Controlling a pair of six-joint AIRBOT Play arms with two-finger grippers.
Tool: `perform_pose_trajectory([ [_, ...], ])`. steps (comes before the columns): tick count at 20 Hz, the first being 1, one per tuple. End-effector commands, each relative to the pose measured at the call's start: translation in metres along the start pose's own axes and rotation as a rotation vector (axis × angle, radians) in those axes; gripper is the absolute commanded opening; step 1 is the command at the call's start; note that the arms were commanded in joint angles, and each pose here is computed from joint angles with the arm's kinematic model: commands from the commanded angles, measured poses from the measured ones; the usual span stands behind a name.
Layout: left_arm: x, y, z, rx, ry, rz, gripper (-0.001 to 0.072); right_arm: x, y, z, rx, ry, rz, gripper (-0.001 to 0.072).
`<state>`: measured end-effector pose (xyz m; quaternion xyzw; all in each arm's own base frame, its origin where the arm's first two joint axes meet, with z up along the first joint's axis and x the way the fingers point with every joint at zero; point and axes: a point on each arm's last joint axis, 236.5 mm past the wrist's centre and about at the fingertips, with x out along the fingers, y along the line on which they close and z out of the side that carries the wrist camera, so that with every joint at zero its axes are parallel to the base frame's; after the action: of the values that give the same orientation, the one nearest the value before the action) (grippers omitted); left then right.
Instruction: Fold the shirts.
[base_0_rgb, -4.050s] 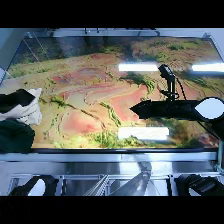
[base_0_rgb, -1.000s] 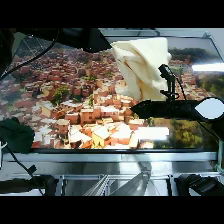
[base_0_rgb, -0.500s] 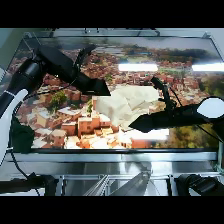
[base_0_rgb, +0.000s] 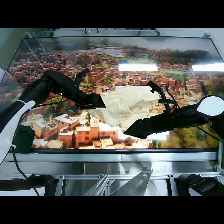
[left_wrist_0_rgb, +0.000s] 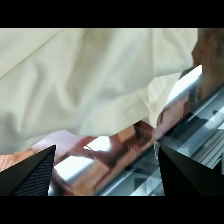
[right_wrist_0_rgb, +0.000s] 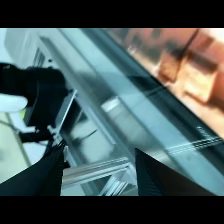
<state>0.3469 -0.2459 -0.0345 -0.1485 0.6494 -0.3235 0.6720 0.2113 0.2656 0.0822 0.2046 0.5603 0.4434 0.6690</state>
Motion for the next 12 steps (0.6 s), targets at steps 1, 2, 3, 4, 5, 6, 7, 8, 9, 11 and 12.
perform_pose_trajectory([
  [1,0.04,0.022,-0.013,-0.063,0.074,0.014,0.0715,-0.026,-0.066,0.04,0.121,-0.162,-0.165,0.0476],
  [2,0.05,0.023,-0.014,-0.062,0.102,0.011,0.0715,-0.047,-0.094,0.059,0.177,-0.254,-0.211,0.0476],
  [3,0.06,0.02,-0.012,-0.052,0.118,0.01,0.0715,-0.071,-0.124,0.074,0.242,-0.34,-0.253,0.0476],
  [4,0.068,0.016,-0.009,-0.041,0.129,0.008,0.0715,-0.095,-0.159,0.081,0.316,-0.4,-0.291,0.0476],
  [5,0.075,0.01,-0.005,-0.023,0.14,0.005,0.0714,-0.116,-0.193,0.081,0.397,-0.436,-0.315,0.0475],
  [6,0.08,0.003,-0.002,-0.005,0.156,0.0,0.0713,-0.129,-0.224,0.076,0.473,-0.452,-0.326,0.0474],
  [7,0.083,-0.003,0.0,0.013,0.174,-0.007,0.0696,-0.135,-0.251,0.068,0.535,-0.453,-0.331,0.0474],
  [8,0.086,-0.007,0.001,0.022,0.185,-0.012,0.0697,-0.136,-0.273,0.062,0.586,-0.445,-0.321,0.0474],
  [9,0.087,-0.008,0.005,0.024,0.184,-0.014,0.0697,-0.131,-0.288,0.061,0.616,-0.438,-0.296,0.0474],
  [11,0.089,-0.007,0.009,0.024,0.181,-0.014,0.0697,-0.114,-0.305,0.071,0.651,-0.441,-0.209,0.0474],
  [12,0.089,-0.007,0.009,0.024,0.18,-0.013,0.0696,-0.106,-0.312,0.079,0.674,-0.448,-0.166,0.0473],
])
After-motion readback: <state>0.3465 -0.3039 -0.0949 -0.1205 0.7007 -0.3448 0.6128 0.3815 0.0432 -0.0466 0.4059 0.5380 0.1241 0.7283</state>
